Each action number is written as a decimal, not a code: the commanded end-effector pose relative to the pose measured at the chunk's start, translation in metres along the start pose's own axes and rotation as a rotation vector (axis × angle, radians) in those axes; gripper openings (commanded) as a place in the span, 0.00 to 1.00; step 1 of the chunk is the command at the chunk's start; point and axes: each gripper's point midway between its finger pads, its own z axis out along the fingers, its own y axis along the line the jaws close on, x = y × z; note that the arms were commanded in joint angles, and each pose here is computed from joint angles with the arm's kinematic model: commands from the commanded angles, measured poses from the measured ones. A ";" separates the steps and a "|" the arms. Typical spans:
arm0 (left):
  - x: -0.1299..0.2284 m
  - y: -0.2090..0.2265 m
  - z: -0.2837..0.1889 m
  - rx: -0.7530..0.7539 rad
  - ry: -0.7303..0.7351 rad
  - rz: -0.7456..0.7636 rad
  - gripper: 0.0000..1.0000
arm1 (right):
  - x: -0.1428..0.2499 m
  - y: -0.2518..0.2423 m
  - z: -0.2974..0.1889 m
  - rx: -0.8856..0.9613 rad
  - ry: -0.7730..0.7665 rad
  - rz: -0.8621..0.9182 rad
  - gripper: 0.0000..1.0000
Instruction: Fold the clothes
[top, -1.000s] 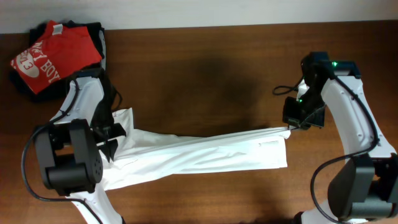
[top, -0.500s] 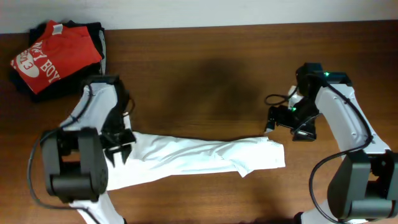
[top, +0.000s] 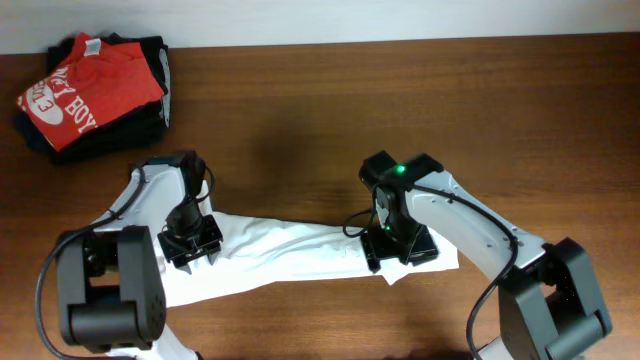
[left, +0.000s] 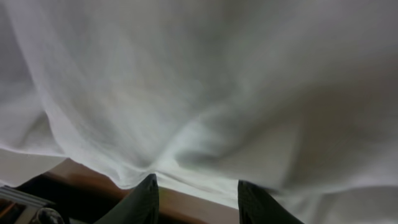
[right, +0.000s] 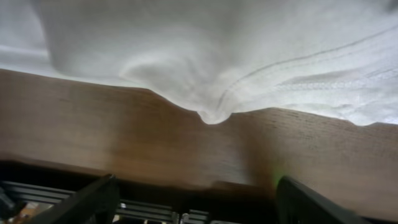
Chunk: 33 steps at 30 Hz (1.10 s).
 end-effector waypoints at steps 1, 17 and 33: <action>-0.003 0.007 0.022 0.039 0.000 -0.043 0.41 | -0.002 -0.008 0.019 0.025 -0.035 0.058 0.69; -0.009 0.048 0.029 0.057 0.046 -0.200 0.37 | -0.018 -0.017 0.037 0.052 -0.117 0.134 0.04; -0.014 0.054 -0.005 0.060 0.053 -0.211 0.35 | -0.044 -0.083 -0.026 0.214 -0.197 0.282 0.07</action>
